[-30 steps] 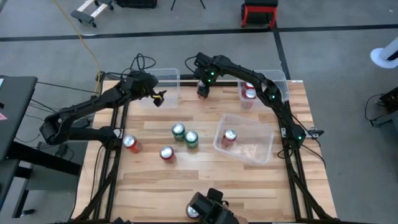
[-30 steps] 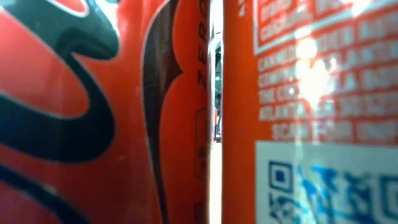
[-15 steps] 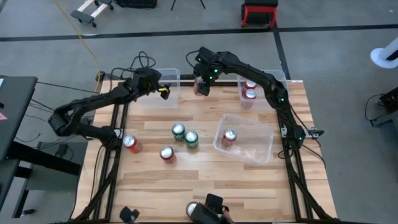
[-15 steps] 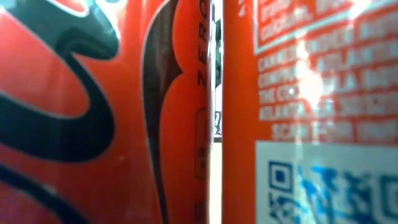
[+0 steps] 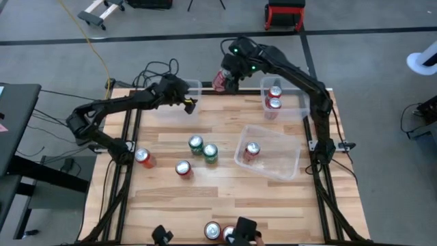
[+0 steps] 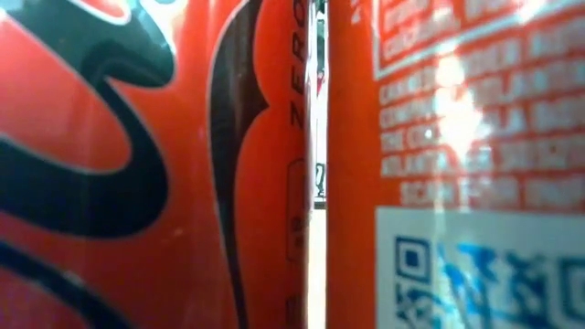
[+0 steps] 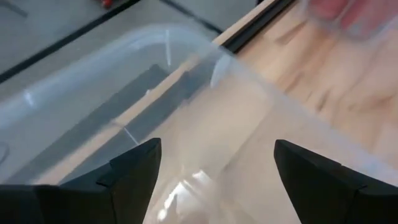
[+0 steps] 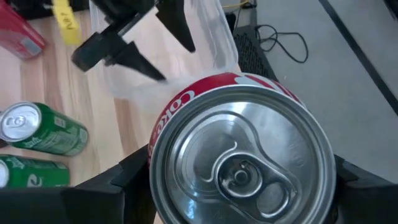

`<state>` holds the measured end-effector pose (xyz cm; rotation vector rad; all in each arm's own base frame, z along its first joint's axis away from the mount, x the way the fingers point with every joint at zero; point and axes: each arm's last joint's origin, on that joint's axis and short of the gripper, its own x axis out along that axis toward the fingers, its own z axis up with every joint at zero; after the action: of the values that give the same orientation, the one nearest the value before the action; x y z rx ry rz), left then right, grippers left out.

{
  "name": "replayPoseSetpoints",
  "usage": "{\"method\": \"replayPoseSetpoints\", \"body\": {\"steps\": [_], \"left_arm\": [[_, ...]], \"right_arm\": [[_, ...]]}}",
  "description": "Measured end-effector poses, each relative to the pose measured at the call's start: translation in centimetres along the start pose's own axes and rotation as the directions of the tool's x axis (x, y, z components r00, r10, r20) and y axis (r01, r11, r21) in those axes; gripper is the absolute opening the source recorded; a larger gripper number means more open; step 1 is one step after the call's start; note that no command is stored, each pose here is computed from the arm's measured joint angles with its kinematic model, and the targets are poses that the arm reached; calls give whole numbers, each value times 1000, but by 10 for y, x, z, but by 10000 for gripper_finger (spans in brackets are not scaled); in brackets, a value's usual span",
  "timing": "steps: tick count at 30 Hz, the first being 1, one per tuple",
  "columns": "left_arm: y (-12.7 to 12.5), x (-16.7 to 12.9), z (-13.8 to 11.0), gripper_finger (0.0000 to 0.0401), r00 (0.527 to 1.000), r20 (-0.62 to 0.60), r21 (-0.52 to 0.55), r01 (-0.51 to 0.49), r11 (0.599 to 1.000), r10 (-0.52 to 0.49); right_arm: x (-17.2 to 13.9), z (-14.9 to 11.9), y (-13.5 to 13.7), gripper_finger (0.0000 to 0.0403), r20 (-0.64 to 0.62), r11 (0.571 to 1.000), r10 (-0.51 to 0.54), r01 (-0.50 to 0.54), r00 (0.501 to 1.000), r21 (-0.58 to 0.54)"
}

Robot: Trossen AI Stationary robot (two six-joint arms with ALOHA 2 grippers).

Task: Sort soda cans
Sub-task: Put the top red-white soda can into the bottom transparent bin

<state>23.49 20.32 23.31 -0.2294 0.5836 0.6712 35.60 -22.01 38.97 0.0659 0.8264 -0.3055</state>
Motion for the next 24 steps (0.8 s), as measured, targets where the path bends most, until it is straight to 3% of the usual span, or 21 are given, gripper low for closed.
{"method": "replayPoseSetpoints", "body": {"steps": [10, 13, 19, 24], "left_arm": [[-39, -7, 36, 306, 990, 101, 71, 91, 993, -98], [-45, -10, 43, 306, 995, 91, 84, 31, 996, -38], [-34, -23, 51, 306, 980, 18, 133, -198, 971, 197], [-17, -9, 43, 306, 978, -74, 151, -180, 972, 193]], "right_arm": [[-11, -1, 2, 295, -2, 1000, -5, 5, 1000, 11], [-11, -2, 2, 295, -20, 1000, -1, 2, 1000, 13], [-11, -4, 2, 295, -32, 1000, 1, -1, 999, 7], [-10, -3, 2, 295, -29, 1000, 0, 0, 1000, 6]]}}
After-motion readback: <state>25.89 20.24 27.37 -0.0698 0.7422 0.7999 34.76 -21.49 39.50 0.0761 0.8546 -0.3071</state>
